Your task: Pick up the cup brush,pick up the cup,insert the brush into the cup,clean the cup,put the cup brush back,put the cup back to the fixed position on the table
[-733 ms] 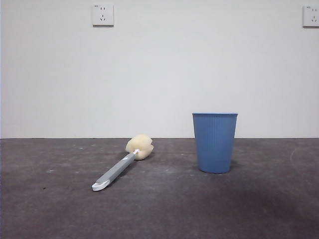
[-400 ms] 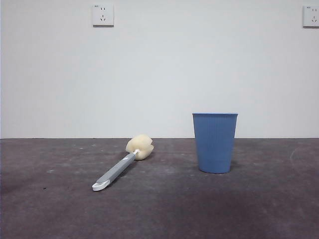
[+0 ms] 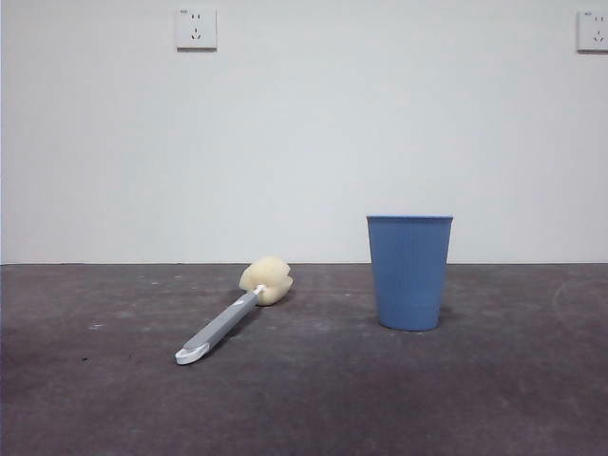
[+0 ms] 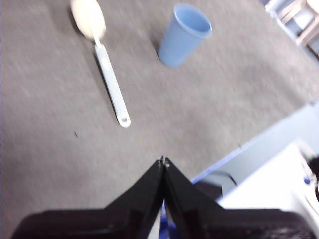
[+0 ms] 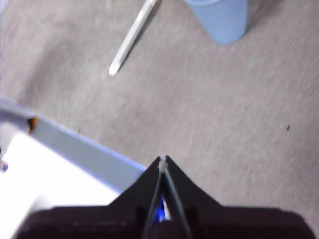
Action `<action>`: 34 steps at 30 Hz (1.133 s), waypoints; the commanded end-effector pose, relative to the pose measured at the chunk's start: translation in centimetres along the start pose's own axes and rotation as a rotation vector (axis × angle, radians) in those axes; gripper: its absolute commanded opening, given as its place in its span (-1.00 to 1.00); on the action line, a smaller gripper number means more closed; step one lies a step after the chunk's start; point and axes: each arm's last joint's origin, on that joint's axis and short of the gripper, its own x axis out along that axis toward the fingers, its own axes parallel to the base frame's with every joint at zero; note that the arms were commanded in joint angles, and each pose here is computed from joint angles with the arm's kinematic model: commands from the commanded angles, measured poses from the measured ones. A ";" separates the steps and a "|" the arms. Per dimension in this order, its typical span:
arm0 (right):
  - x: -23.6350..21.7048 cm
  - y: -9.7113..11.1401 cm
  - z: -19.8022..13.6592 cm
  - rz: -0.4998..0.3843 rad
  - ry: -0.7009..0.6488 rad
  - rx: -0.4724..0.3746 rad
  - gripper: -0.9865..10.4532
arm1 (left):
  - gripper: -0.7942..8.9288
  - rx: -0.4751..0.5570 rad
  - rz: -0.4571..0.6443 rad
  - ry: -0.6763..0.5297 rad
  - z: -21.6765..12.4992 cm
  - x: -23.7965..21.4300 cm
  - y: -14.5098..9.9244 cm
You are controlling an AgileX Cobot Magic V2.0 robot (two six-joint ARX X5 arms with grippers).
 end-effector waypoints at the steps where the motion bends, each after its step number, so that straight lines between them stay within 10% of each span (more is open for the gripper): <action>1: -0.2 0.3 0.0 0.012 0.023 -0.062 -0.85 | -0.85 0.056 -0.015 0.029 -0.2 -0.1 -0.2; 7: -0.2 0.4 0.0 0.017 0.026 -0.068 -0.79 | -0.75 0.050 -0.013 0.037 -0.3 0.0 -0.2; 13: -0.2 0.4 0.0 0.014 0.027 -0.049 0.25 | 0.20 0.048 -0.013 0.037 -0.3 0.0 -0.2; 34: -0.2 0.4 0.1 0.013 0.014 -0.032 0.27 | 0.20 -0.081 0.007 0.048 2.1 2.2 1.2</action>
